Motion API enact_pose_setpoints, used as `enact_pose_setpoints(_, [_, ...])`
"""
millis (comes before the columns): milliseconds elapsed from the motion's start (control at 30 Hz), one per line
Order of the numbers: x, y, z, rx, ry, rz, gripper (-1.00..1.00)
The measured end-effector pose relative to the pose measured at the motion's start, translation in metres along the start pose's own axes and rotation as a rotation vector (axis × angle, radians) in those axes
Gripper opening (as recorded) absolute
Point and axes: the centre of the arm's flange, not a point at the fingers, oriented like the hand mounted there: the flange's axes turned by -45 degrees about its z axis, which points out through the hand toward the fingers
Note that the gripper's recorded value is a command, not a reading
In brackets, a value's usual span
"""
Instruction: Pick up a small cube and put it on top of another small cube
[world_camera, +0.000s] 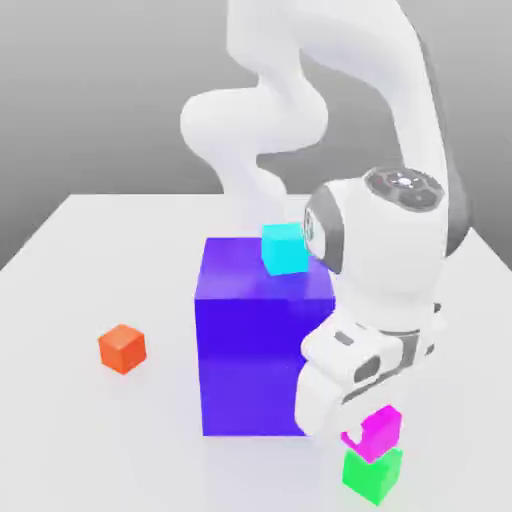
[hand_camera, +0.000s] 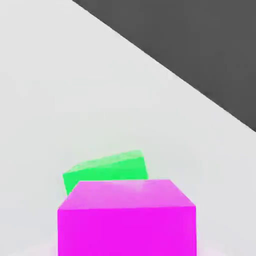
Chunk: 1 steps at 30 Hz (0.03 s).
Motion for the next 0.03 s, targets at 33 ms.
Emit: enact_pose_setpoints(33, [0.0, 0.0, 0.0, 0.0, 0.0, 0.0, 1.0])
